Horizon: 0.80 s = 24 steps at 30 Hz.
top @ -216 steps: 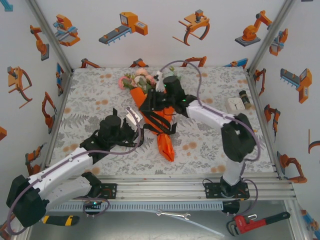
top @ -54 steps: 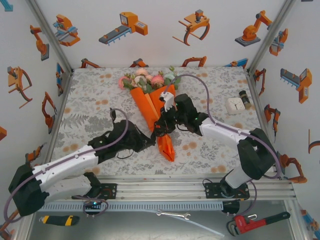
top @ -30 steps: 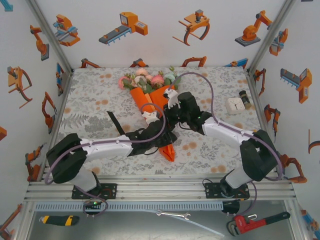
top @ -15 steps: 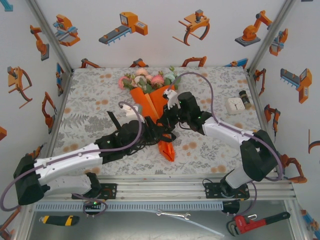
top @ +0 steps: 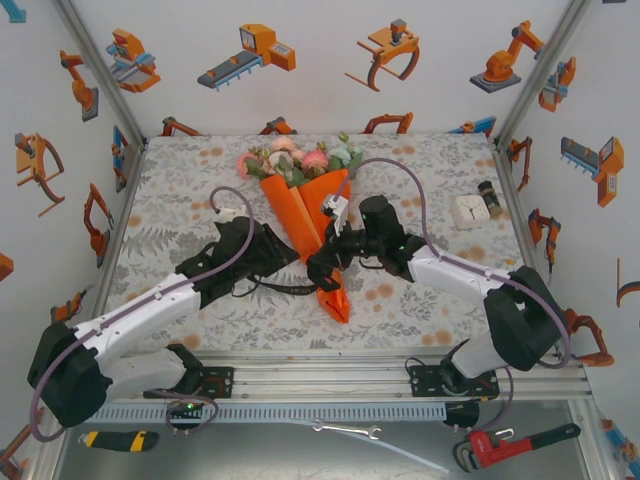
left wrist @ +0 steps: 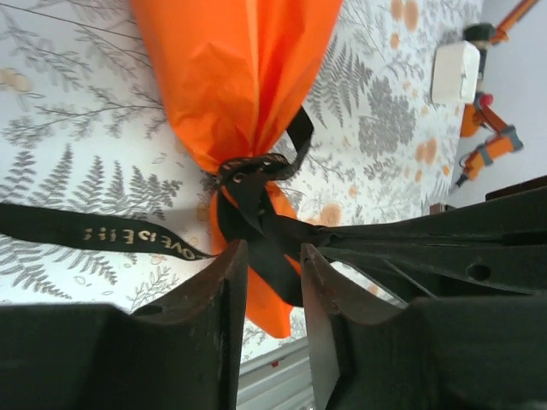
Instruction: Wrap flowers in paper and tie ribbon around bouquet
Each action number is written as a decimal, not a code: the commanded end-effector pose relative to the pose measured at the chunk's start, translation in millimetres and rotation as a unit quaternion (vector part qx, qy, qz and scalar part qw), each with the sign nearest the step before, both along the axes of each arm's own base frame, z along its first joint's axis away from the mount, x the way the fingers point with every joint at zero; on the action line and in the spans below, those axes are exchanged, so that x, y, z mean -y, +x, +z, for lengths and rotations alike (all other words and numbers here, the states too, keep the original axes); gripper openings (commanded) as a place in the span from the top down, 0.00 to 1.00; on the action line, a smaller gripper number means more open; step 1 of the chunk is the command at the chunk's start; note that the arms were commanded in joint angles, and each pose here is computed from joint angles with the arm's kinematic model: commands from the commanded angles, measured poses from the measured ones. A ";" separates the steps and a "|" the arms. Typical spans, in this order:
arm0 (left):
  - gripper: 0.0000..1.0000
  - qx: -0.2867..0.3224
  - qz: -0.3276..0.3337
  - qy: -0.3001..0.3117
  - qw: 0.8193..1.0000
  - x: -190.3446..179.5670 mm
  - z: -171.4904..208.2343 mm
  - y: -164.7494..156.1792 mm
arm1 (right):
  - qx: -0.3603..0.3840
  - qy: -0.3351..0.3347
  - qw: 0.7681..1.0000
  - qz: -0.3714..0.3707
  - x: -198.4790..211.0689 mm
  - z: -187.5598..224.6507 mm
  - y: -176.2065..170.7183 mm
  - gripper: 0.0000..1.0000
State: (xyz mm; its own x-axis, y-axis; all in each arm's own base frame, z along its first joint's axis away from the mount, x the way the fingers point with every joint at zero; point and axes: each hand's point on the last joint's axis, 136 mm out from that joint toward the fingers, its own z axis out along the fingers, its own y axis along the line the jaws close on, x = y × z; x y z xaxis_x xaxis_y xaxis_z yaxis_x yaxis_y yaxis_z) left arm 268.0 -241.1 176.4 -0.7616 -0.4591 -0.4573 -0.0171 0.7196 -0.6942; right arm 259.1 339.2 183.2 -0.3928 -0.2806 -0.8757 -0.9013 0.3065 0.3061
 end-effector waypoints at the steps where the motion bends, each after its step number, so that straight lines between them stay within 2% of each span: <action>1: 0.74 0.036 -0.075 -0.003 0.997 21.0 9.7 -1.7 | 0.033 0.023 0.999 0.020 -3.5 20.1 -4.2 1.00; 5: 0.76 0.121 -0.167 0.061 0.977 34.0 9.0 -1.7 | 0.032 0.024 0.999 0.021 -4.1 19.5 -3.7 1.00; 7: 0.75 0.169 -0.231 0.099 0.953 44.2 5.1 -8.8 | 0.032 0.025 0.999 0.023 -4.7 19.7 -4.3 1.00; 9: 0.72 0.185 -0.247 0.143 0.941 41.4 -4.6 -8.7 | 0.032 0.024 0.999 0.023 -4.7 19.2 -4.1 1.00; 12: 0.68 0.198 -0.270 0.167 0.927 41.2 -12.3 -10.5 | 0.032 0.023 0.999 0.026 -5.0 18.8 -4.9 1.00; 19: 0.58 0.231 -0.299 0.134 0.916 57.0 1.8 -14.0 | 0.028 0.024 0.999 0.031 -6.8 18.3 -5.1 1.00; 24: 0.56 0.229 -0.315 0.121 0.913 65.5 -1.6 -15.5 | 0.028 0.024 0.999 0.033 -7.3 19.4 -5.3 1.00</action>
